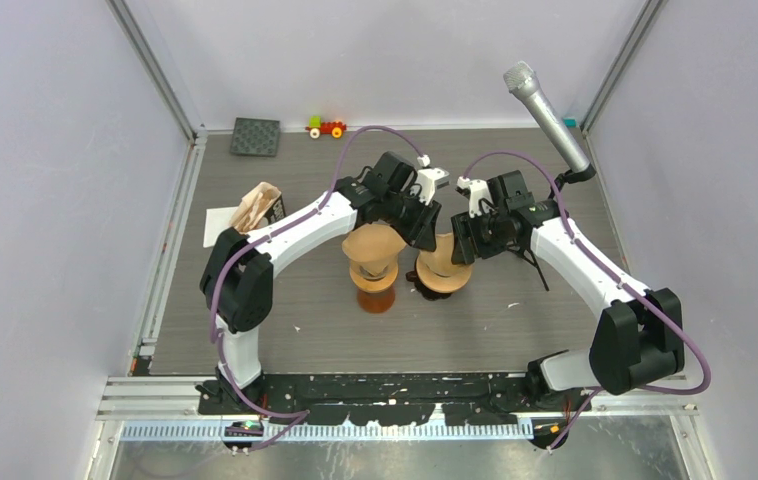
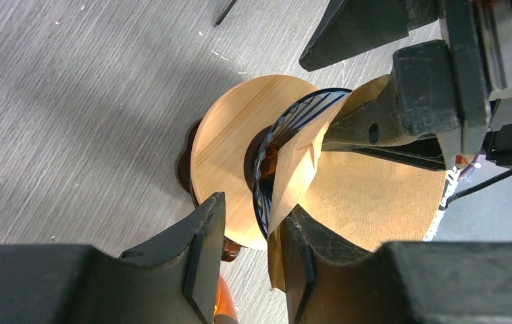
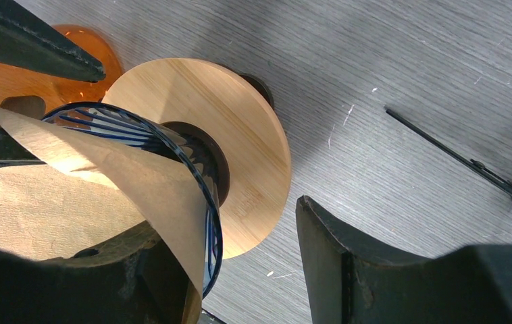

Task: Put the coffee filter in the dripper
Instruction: Place the coffee filter in the coffee dripper.

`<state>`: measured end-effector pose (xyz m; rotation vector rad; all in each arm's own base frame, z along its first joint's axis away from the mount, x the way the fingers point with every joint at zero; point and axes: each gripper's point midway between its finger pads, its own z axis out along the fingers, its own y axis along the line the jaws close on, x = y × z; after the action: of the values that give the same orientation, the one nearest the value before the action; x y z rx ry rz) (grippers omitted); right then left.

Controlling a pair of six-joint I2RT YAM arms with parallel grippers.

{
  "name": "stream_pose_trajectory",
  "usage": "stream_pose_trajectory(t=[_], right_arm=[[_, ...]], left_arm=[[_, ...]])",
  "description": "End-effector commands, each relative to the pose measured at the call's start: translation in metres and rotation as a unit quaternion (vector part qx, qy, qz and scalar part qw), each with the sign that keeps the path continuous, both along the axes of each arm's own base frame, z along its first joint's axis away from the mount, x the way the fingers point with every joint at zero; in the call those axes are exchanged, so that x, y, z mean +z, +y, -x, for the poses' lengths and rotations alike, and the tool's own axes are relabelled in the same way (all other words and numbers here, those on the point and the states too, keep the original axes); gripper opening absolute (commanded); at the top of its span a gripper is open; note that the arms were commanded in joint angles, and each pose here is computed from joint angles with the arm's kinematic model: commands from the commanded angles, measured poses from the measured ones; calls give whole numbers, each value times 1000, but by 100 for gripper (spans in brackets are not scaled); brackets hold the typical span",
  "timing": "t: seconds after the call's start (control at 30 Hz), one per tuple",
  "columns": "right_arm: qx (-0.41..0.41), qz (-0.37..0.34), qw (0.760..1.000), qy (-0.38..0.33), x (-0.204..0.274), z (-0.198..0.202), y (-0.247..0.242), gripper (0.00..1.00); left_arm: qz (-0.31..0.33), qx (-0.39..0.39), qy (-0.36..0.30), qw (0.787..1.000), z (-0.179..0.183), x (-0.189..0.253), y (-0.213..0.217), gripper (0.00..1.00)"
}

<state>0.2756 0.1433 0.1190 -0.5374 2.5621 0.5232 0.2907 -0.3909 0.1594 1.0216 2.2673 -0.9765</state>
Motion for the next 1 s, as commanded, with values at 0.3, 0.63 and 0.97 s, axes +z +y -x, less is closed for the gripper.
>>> stream_pose_trajectory(t=[0.3, 0.63, 0.97], right_arm=[[0, 6, 1000, -19, 1, -8, -2, 59], [-1, 5, 1000, -21, 2, -9, -1, 59], [-1, 7, 1000, -22, 1, -9, -2, 59]], left_arm=[[7, -4, 10, 1000, 3, 3, 1, 27], [-1, -3, 18, 1000, 5, -3, 1, 14], [-8, 3, 15, 1000, 7, -1, 2, 27]])
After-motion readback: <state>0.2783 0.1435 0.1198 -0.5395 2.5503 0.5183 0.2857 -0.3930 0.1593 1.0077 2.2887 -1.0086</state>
